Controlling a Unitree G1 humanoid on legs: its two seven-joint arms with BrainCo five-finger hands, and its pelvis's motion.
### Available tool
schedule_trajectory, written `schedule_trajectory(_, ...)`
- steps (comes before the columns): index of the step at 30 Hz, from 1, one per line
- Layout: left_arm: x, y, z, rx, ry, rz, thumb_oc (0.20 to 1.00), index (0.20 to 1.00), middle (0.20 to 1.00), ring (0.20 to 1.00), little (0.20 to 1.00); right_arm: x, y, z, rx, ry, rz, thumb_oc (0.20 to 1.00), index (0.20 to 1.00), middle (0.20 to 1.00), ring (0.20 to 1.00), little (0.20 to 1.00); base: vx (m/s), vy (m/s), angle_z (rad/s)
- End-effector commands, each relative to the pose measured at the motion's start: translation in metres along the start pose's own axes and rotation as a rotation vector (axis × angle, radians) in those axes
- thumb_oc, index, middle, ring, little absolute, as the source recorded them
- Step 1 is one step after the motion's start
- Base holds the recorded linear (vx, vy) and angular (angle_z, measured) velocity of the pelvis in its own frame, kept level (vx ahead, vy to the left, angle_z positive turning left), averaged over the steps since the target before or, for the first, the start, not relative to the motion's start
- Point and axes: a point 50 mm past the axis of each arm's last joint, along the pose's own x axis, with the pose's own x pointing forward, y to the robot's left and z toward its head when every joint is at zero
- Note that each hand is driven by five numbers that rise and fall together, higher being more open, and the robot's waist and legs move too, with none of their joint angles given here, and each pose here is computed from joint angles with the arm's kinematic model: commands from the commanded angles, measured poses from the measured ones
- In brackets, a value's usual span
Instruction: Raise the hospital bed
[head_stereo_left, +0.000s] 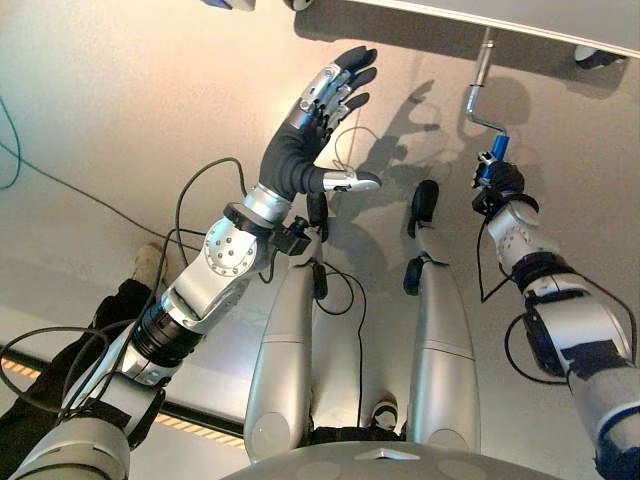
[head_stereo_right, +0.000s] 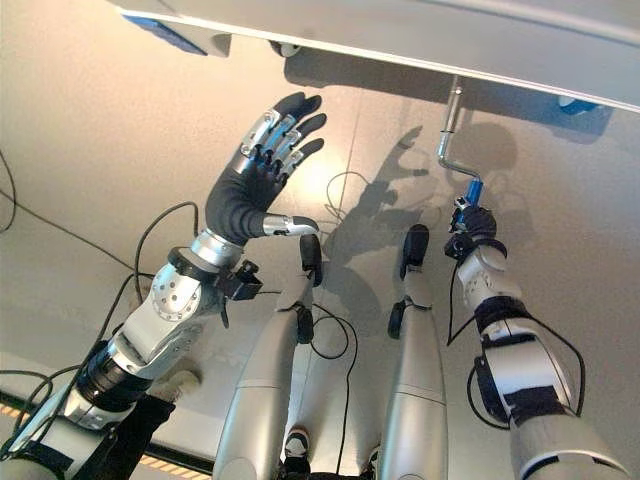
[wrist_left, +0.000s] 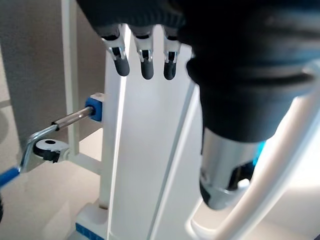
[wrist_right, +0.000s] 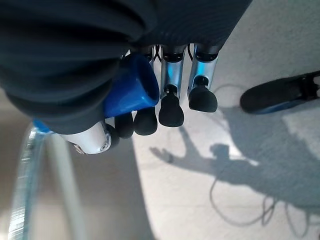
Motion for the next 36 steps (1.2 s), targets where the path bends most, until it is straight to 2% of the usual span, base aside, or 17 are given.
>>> schedule_trajectory(1, -0.006, 0.0, 0.021, 0.03, -0.111, 0.009, 1.0, 1.0, 1.0, 1.0, 1.0, -0.021, -0.06, 0.023, 0.045, -0.163, -0.183, 0.2, 0.2, 0.2, 0.2, 0.2, -0.01, -0.035, -0.12)
schedule_trajectory(3, -0.007, 0.002, 0.021, 0.038, -0.11, 0.019, 1.0, 1.0, 1.0, 1.0, 1.0, -0.026, -0.051, 0.027, 0.069, -0.205, -0.129, 0.2, 0.2, 0.2, 0.2, 0.2, -0.01, -0.025, -0.11)
schedule_trajectory(4, -0.008, 0.005, 0.024, 0.051, -0.122, 0.029, 1.0, 1.0, 1.0, 1.0, 1.0, -0.036, -0.036, 0.039, 0.097, -0.295, -0.03, 0.2, 0.2, 0.2, 0.2, 0.2, -0.01, -0.019, -0.06)
schedule_trajectory(8, -0.011, 0.008, 0.029, 0.064, -0.13, 0.038, 1.0, 1.0, 1.0, 1.0, 1.0, -0.058, -0.011, 0.06, 0.167, -0.438, 0.136, 0.2, 0.2, 0.2, 0.2, 0.2, -0.01, -0.022, -0.04)
schedule_trajectory(12, -0.015, 0.013, 0.034, 0.094, -0.135, 0.049, 1.0, 1.0, 1.0, 1.0, 1.0, -0.078, 0.009, 0.079, 0.202, -0.527, 0.297, 0.2, 0.2, 0.2, 0.2, 0.2, 0.0, 0.0, 0.0)
schedule_trajectory(15, -0.019, 0.014, 0.036, 0.104, -0.127, 0.048, 1.0, 1.0, 1.0, 1.0, 1.0, -0.089, 0.031, 0.084, 0.218, -0.529, 0.442, 0.2, 0.2, 0.2, 0.2, 0.2, 0.0, 0.0, 0.0)
schedule_trajectory(16, -0.021, 0.013, 0.036, 0.111, -0.115, 0.031, 1.0, 1.0, 1.0, 1.0, 1.0, -0.093, 0.048, 0.089, 0.204, -0.513, 0.549, 0.2, 0.2, 0.2, 0.2, 0.2, 0.0, 0.0, 0.0)
schedule_trajectory(17, -0.021, 0.013, 0.036, 0.112, -0.115, 0.032, 1.0, 1.0, 1.0, 1.0, 1.0, -0.093, 0.048, 0.089, 0.204, -0.512, 0.549, 0.2, 0.2, 0.2, 0.2, 0.2, 0.0, 0.0, 0.0)
schedule_trajectory(25, -0.022, 0.005, 0.032, 0.098, -0.089, -0.028, 1.0, 1.0, 1.0, 1.0, 1.0, -0.109, 0.124, 0.115, 0.074, -0.474, 0.977, 0.2, 0.2, 0.2, 0.2, 0.2, 0.01, -0.004, 0.04)
schedule_trajectory(31, -0.021, 0.004, 0.031, 0.072, -0.093, -0.027, 1.0, 1.0, 1.0, 1.0, 1.0, -0.114, 0.176, 0.118, 0.031, -0.438, 1.154, 0.2, 0.2, 0.2, 0.2, 0.2, 0.01, 0.013, 0.02)
schedule_trajectory(36, -0.02, 0.002, 0.028, 0.039, -0.092, -0.014, 1.0, 1.0, 1.0, 1.0, 1.0, -0.111, 0.206, 0.104, 0.025, -0.371, 1.19, 0.2, 0.2, 0.2, 0.2, 0.2, 0.02, 0.028, 0.05)
